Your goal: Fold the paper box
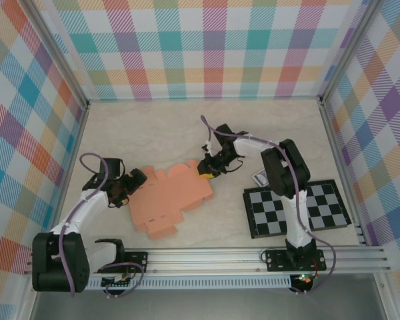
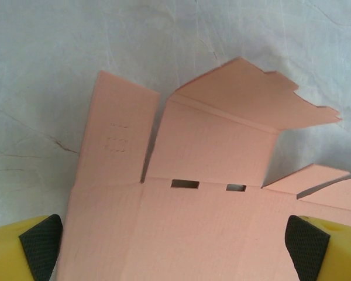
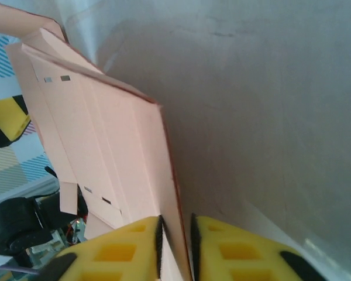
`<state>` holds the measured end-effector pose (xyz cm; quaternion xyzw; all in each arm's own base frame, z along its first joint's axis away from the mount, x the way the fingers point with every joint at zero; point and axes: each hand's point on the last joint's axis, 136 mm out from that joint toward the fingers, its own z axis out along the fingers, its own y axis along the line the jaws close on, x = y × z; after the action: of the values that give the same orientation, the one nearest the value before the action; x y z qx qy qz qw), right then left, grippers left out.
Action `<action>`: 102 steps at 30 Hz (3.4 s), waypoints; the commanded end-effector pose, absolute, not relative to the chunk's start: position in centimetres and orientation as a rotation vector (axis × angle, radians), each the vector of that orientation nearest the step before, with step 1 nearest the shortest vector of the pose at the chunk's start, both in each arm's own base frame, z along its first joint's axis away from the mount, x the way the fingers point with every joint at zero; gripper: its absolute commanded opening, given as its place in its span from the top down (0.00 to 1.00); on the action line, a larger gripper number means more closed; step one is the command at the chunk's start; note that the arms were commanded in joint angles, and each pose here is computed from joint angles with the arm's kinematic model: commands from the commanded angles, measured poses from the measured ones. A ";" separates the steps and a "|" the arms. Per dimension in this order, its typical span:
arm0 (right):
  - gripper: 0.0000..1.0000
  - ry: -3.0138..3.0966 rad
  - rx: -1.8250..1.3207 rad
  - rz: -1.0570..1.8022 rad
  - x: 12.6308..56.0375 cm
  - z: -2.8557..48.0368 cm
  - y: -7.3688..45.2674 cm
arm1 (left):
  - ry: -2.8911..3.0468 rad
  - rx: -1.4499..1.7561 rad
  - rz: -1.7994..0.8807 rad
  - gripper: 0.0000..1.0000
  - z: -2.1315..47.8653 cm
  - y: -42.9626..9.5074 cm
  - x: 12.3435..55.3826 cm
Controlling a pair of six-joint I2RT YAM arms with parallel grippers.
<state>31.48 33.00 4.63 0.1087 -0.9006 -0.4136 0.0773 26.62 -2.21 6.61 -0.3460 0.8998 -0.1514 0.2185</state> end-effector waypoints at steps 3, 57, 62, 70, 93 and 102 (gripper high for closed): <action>1.00 -2.884 -0.107 -1.252 33.2 8.7 30.0 | 2.268 -0.882 -0.237 0.00 13.6 1.8 27.1; 0.16 -3.355 0.510 -0.554 41.4 9.8 23.7 | 2.686 -0.648 -0.569 0.32 5.2 -9.6 31.3; 0.18 -3.269 0.689 -0.685 43.4 7.7 26.2 | 2.670 -0.640 -0.544 0.31 5.3 -9.3 32.1; 0.58 -3.227 0.650 -0.735 43.8 6.2 27.1 | 2.694 -0.617 -0.551 0.29 4.8 -9.6 32.5; 0.97 -3.354 0.426 -0.814 37.1 8.2 22.8 | 2.646 -0.355 -0.674 0.28 6.5 -11.7 34.6; 1.00 -3.368 0.399 -0.906 36.8 9.6 22.0 | 2.620 -0.358 -0.681 0.33 6.5 -11.9 35.7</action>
<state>36.46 21.74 7.73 0.1100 -0.9549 -0.2251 -0.1592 34.65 -11.33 5.78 -0.1402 0.9442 -0.2327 0.1862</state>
